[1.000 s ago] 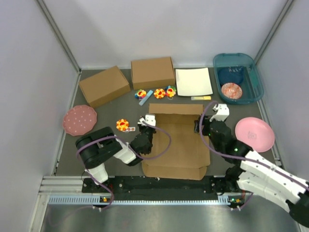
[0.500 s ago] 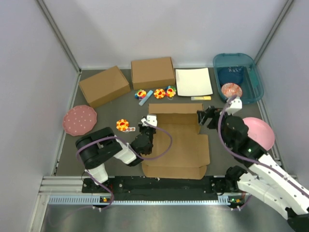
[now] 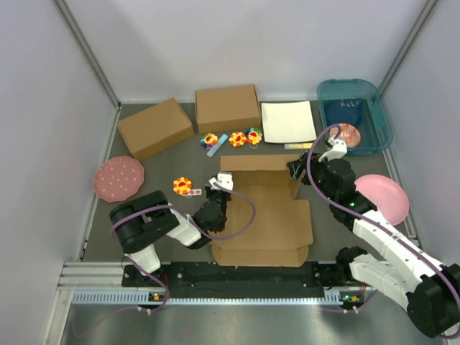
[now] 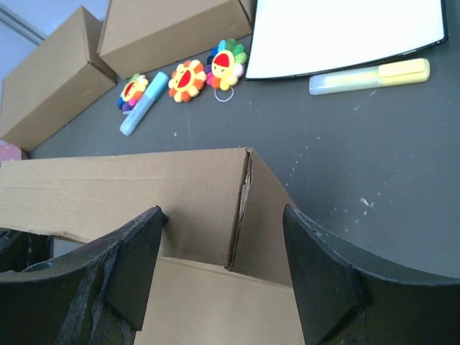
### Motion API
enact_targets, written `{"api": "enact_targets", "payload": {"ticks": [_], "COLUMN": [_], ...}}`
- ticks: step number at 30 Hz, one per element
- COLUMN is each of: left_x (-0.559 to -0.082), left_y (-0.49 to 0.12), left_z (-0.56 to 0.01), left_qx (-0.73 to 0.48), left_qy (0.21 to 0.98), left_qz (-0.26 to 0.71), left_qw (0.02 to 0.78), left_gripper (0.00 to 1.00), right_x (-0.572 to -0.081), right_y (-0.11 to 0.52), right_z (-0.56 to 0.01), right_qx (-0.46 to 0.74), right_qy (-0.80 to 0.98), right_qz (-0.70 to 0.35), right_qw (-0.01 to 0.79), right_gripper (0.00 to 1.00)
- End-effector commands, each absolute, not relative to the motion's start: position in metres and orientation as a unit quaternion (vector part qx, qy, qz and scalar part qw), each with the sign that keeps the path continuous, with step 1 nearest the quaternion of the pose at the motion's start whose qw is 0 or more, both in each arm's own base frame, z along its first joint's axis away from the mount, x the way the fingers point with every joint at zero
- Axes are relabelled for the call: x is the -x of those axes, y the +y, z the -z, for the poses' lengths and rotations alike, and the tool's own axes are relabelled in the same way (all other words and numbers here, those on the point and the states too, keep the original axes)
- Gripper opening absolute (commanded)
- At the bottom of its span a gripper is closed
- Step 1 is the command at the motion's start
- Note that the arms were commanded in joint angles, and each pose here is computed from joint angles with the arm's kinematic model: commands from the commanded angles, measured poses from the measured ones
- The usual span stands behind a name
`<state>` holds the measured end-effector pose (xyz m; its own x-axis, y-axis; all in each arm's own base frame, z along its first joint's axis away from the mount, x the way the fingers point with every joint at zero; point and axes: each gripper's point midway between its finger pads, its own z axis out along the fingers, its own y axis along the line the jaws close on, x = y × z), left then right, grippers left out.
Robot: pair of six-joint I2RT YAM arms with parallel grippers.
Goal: Fold the paper box
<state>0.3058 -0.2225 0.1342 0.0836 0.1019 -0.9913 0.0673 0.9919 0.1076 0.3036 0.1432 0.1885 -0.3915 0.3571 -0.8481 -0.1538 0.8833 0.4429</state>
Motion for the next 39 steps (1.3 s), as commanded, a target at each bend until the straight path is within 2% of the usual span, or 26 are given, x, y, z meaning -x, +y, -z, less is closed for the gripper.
{"api": "enact_targets", "payload": {"ticks": [1, 2, 4, 5, 6, 10, 19, 23, 26, 28, 29, 34, 36, 39], "left_x": [-0.297, -0.294, -0.288, -0.281, -0.278, -0.264, -0.217, -0.221, -0.236, -0.256, -0.254, -0.283, -0.295, -0.309], "left_y": [-0.213, -0.216, -0.221, -0.227, -0.228, -0.239, -0.264, -0.245, -0.242, -0.233, -0.241, -0.227, -0.239, -0.244], "left_z": [-0.153, -0.152, -0.154, -0.151, -0.16, -0.16, -0.233, -0.28, -0.29, -0.286, -0.282, -0.283, -0.255, -0.237], "left_qx": [-0.029, -0.041, -0.057, -0.079, -0.077, -0.115, -0.193, -0.101, -0.075, -0.042, -0.063, -0.039, -0.071, -0.098], "left_qy": [0.652, 0.652, 0.65, 0.649, 0.644, 0.661, 0.627, 0.626, 0.648, 0.674, 0.679, 0.669, 0.706, 0.726], "left_qz": [0.01, 0.014, 0.038, 0.057, 0.074, 0.115, 0.266, 0.299, 0.324, 0.339, 0.366, 0.41, 0.402, 0.393], "left_qw": [0.758, 0.757, 0.757, 0.755, 0.758, 0.733, 0.707, 0.713, 0.686, 0.655, 0.633, 0.619, 0.578, 0.556], "left_gripper": [0.09, 0.15, 0.46, 0.56, 0.72, 0.99, 0.99, 0.99, 0.99, 0.99, 0.99, 0.99, 0.96, 0.9], "right_x": [-0.301, -0.3, -0.298, -0.297, -0.296, -0.296, -0.296, -0.296, -0.296, -0.295, -0.296, -0.294, -0.294, -0.295], "right_y": [0.149, 0.148, 0.145, 0.144, 0.144, 0.139, 0.131, 0.13, 0.132, 0.133, 0.133, 0.134, 0.135, 0.137], "right_z": [-0.182, -0.18, -0.173, -0.173, -0.169, -0.166, -0.164, -0.162, -0.162, -0.164, -0.164, -0.163, -0.163, -0.163], "right_qx": [-0.053, -0.054, -0.055, -0.055, -0.056, -0.056, -0.056, -0.062, -0.061, -0.058, -0.057, -0.05, -0.049, -0.042], "right_qy": [0.796, 0.796, 0.8, 0.8, 0.803, 0.807, 0.813, 0.813, 0.814, 0.813, 0.814, 0.817, 0.817, 0.818], "right_qz": [-0.253, -0.252, -0.247, -0.246, -0.242, -0.229, -0.205, -0.204, -0.207, -0.21, -0.21, -0.209, -0.212, -0.215], "right_qw": [0.548, 0.548, 0.544, 0.545, 0.542, 0.542, 0.542, 0.541, 0.539, 0.54, 0.539, 0.535, 0.534, 0.532], "right_gripper": [0.67, 0.67, 0.66, 0.66, 0.66, 0.66, 0.66, 0.67, 0.67, 0.67, 0.67, 0.67, 0.67, 0.67]}}
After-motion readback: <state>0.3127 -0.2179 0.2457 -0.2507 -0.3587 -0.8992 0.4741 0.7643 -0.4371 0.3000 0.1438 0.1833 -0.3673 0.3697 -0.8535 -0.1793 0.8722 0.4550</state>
